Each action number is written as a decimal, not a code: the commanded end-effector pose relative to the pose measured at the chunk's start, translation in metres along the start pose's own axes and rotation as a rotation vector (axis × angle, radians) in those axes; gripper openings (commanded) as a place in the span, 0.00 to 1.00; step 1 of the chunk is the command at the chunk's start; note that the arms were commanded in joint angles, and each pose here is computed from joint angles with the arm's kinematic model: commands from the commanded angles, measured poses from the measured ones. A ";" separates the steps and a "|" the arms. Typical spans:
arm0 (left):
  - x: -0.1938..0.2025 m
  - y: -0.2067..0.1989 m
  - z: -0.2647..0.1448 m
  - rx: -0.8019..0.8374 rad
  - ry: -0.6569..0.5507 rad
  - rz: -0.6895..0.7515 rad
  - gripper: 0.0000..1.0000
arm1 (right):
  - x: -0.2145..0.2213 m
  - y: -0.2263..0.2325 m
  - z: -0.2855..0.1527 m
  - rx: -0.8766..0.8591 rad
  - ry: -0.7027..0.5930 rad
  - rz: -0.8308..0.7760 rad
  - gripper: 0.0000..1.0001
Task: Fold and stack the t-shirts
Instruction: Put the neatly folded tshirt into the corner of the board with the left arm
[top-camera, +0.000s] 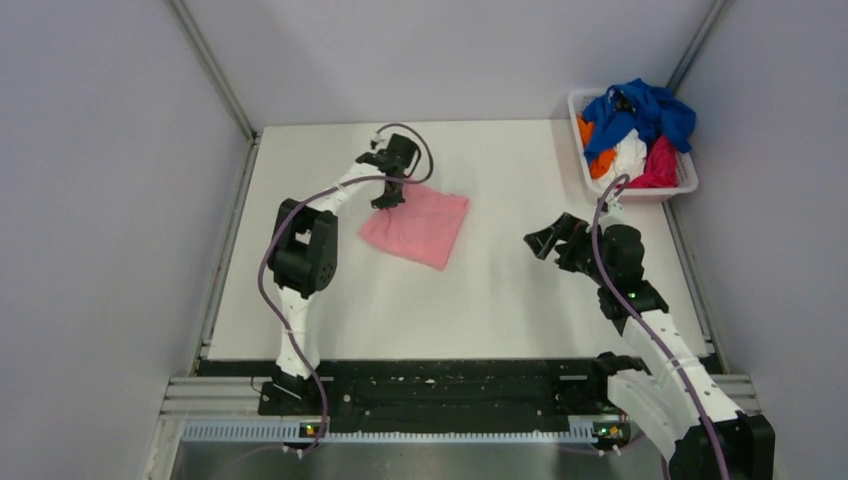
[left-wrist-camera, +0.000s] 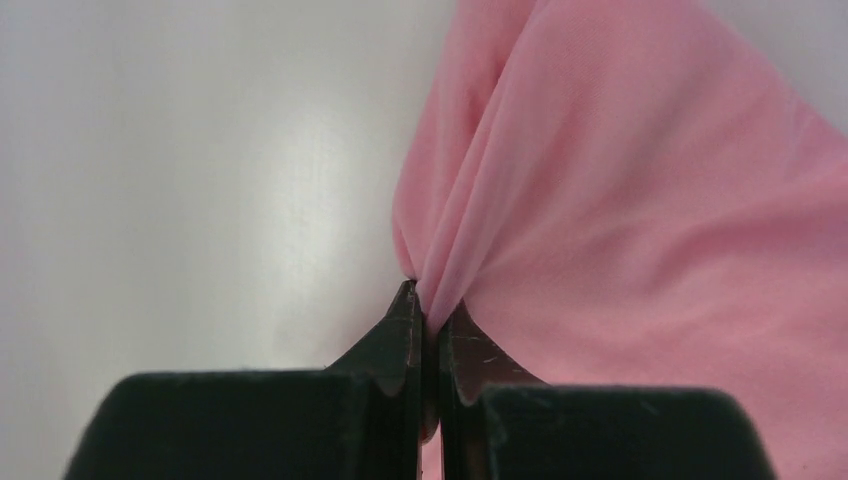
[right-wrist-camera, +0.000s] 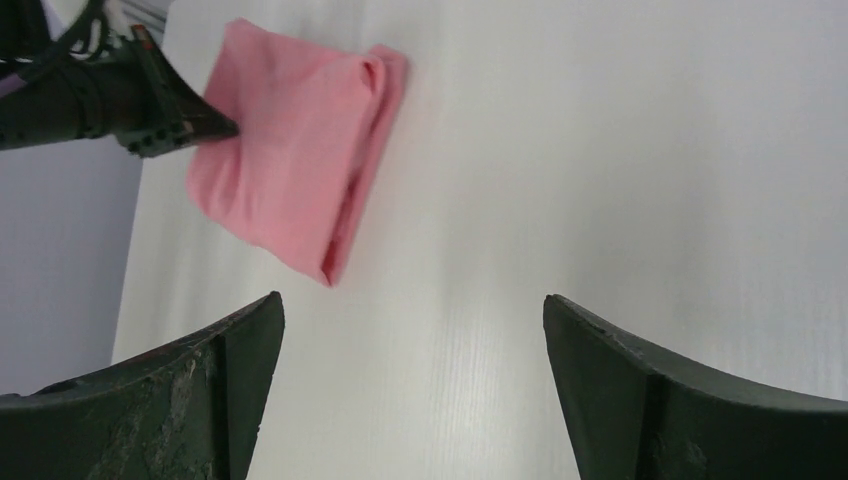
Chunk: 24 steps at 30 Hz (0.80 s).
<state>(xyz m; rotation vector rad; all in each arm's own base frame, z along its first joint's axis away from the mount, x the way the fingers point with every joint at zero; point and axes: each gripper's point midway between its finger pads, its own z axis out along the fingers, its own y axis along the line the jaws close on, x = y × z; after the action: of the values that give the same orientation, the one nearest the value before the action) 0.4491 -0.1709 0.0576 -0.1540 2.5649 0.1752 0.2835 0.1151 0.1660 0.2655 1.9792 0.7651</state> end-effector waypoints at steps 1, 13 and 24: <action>-0.069 0.096 0.001 -0.243 -0.130 -0.027 0.00 | -0.013 -0.011 -0.004 0.082 -0.044 -0.043 0.99; -0.173 0.232 0.047 -0.391 -0.243 -0.186 0.00 | -0.019 -0.030 -0.007 0.188 -0.078 -0.062 0.99; -0.200 0.303 0.052 -0.442 -0.322 -0.279 0.22 | -0.017 -0.046 -0.007 0.268 -0.069 -0.071 0.99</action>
<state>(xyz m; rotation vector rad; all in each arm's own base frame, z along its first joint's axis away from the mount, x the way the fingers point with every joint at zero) 0.5821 0.1331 0.1051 -0.5615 2.2660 0.6375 0.2827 0.0732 0.1331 0.3856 2.0613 0.4730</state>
